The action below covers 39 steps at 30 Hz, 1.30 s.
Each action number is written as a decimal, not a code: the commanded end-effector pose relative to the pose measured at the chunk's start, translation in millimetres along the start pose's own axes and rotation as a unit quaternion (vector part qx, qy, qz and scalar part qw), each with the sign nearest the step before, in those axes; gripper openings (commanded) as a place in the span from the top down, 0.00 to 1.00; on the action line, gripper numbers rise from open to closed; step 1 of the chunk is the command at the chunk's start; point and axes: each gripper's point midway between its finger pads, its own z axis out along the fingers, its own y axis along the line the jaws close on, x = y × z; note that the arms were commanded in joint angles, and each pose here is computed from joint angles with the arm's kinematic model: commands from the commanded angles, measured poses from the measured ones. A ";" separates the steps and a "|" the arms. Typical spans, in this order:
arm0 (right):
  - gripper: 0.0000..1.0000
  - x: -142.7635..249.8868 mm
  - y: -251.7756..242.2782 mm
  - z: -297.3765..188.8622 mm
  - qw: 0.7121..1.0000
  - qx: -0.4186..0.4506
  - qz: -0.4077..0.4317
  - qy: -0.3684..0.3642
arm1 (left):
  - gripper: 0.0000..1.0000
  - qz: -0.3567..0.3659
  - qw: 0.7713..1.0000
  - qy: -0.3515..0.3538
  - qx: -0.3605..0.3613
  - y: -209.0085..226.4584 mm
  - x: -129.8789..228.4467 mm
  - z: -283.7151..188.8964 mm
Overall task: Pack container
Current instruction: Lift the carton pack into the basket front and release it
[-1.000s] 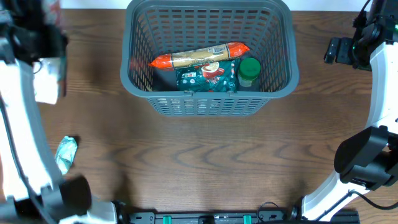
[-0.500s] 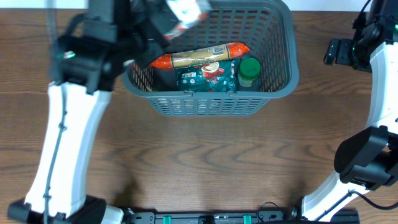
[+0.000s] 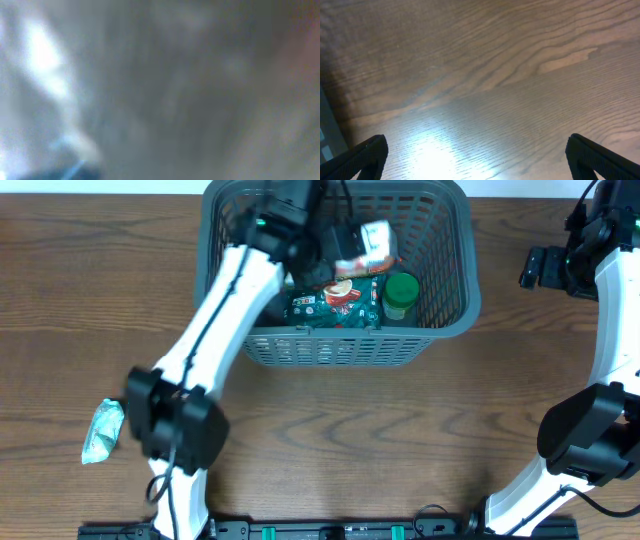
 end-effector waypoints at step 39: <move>0.01 5.2 1.1 3.5 1.000 0.000 -0.025 0.012 | 0.10 -0.409 0.864 0.106 -0.273 24.7 183.8 -301.2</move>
